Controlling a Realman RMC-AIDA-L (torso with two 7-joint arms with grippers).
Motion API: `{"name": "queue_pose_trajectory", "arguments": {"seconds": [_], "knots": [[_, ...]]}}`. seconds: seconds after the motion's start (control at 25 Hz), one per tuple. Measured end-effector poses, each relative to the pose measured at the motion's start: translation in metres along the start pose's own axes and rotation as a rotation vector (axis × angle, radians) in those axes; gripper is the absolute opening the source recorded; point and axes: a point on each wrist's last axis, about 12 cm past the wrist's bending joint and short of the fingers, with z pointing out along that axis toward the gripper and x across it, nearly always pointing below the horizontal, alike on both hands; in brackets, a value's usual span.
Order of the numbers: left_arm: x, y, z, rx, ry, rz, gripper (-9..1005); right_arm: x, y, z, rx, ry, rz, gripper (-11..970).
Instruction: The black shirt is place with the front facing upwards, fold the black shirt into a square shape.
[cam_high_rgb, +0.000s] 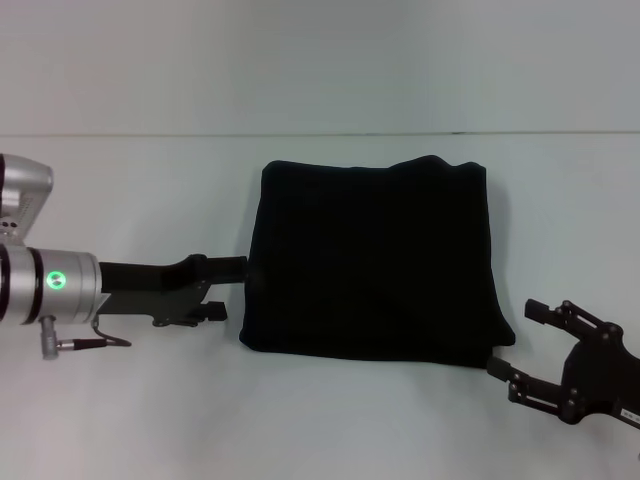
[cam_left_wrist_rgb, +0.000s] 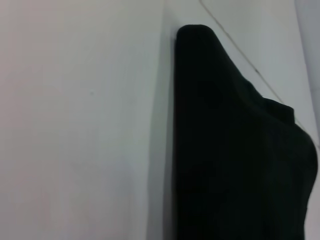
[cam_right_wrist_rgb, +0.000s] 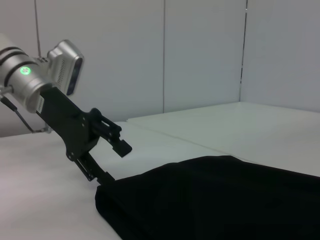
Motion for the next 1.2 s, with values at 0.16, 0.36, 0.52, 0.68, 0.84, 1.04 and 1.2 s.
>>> {"name": "queue_pose_trajectory", "arguments": {"seconds": [0.16, 0.36, 0.52, 0.68, 0.84, 1.04, 1.2], "knots": [[0.002, -0.002, 0.007, -0.012, 0.01, 0.01, 801, 0.001, 0.001, -0.001, -0.001, -0.002, 0.003, 900], [0.005, -0.012, 0.019, -0.01, 0.037, 0.039, 798, 0.0, 0.001, -0.001, -0.003, -0.003, 0.002, 900], [0.005, -0.017, 0.027, -0.026, 0.059, 0.073, 797, 0.0, 0.001, -0.001, -0.003, -0.004, 0.004, 899], [0.003, -0.019, 0.029, -0.047, 0.062, 0.09, 795, 0.0, 0.001, -0.001, -0.003, -0.004, 0.006, 899], [0.001, -0.016, 0.027, -0.059, 0.04, 0.105, 793, 0.0, 0.001, -0.001, -0.002, -0.003, 0.01, 900], [0.002, -0.015, 0.027, -0.064, 0.042, 0.114, 599, 0.0, 0.001, -0.001, -0.003, -0.003, 0.008, 899], [0.003, -0.016, 0.029, -0.068, 0.046, 0.12, 416, 0.0, 0.001, 0.0, -0.004, -0.004, 0.008, 899]]}}
